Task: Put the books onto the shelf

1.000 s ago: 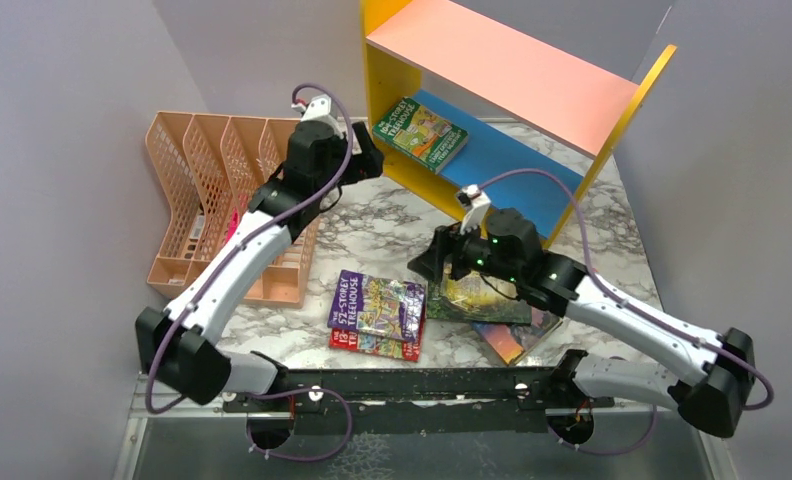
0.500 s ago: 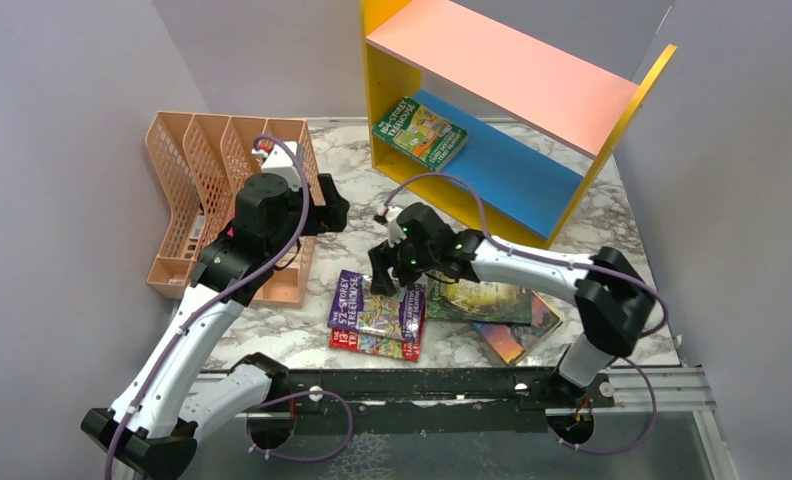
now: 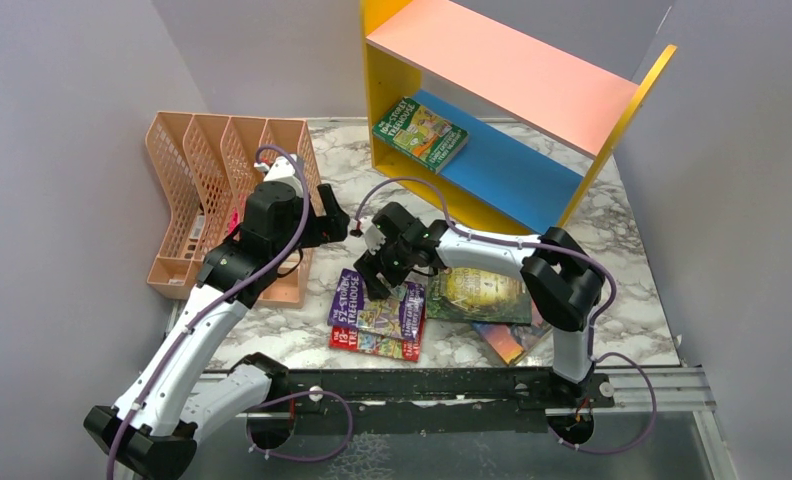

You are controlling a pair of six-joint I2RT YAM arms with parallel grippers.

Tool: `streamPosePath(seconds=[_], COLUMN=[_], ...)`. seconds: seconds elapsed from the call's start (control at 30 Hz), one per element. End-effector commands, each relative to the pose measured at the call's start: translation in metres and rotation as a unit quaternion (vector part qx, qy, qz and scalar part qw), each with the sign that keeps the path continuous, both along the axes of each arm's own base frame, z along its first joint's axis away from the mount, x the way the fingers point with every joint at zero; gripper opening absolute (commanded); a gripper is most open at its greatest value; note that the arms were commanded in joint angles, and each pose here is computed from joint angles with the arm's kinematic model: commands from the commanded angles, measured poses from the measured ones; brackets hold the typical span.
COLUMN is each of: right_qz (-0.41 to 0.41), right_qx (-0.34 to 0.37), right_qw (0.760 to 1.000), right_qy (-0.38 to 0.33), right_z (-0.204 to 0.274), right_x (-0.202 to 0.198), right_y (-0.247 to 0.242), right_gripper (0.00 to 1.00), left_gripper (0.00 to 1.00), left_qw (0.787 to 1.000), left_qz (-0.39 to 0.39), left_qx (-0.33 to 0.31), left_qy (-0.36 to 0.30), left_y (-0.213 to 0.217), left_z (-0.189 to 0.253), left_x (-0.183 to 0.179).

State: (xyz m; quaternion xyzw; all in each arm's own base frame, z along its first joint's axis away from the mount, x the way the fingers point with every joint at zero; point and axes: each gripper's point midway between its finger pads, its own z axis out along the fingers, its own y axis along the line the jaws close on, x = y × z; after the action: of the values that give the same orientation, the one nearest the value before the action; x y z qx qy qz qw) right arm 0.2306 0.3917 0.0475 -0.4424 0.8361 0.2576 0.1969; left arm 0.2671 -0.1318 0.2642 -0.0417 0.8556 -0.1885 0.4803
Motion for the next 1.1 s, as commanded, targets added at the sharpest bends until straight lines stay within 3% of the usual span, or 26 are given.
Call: streamPosePath(seconds=[0.0,0.1,0.2,0.33,0.47,0.63,0.83,1.07], right_qz=[0.019,0.015,0.042,0.029,0.008,-0.052,-0.134,-0.217], right_qx=[-0.037,-0.028,0.000,0.018,0.055,0.105,0.186,0.264], right_qw=[0.999,0.999,0.998,0.995,0.994,0.990,0.972,0.939], right_qy=[0.001,-0.002,0.048,0.091,0.094,0.082,0.058,0.031], right_z=[-0.019,-0.015,-0.007,0.006,0.020,0.037,0.090,0.143], right_x=[-0.004,-0.004,-0.024,-0.037,-0.040,-0.029,-0.013,0.018], right_y=[-0.011,-0.010,-0.002,0.001,0.006,0.015,0.022,0.012], right_gripper=[0.77,0.78,0.68,0.20,0.01,0.01,0.01,0.01], left_gripper=[0.92,0.92,0.92,0.92,0.92,0.92,0.92,0.93], left_qw=[1.000,1.000,1.000,0.999,0.997,0.991,0.978,0.977], left_qz=[0.014,0.015,0.011,-0.002,0.004,0.031,0.067,0.093], left_qx=[-0.008,-0.011,-0.018,-0.040,-0.059,-0.083,-0.129,-0.129], left_qy=[-0.010,-0.008,-0.002,0.019,0.051,0.097,0.149,0.145], left_y=[0.004,0.003,0.000,-0.008,-0.010,-0.007,-0.008,0.002], left_z=[0.007,0.006,0.004,-0.004,-0.022,-0.054,-0.084,-0.096], left_x=[0.001,0.000,-0.001,-0.007,-0.017,-0.030,-0.046,-0.050])
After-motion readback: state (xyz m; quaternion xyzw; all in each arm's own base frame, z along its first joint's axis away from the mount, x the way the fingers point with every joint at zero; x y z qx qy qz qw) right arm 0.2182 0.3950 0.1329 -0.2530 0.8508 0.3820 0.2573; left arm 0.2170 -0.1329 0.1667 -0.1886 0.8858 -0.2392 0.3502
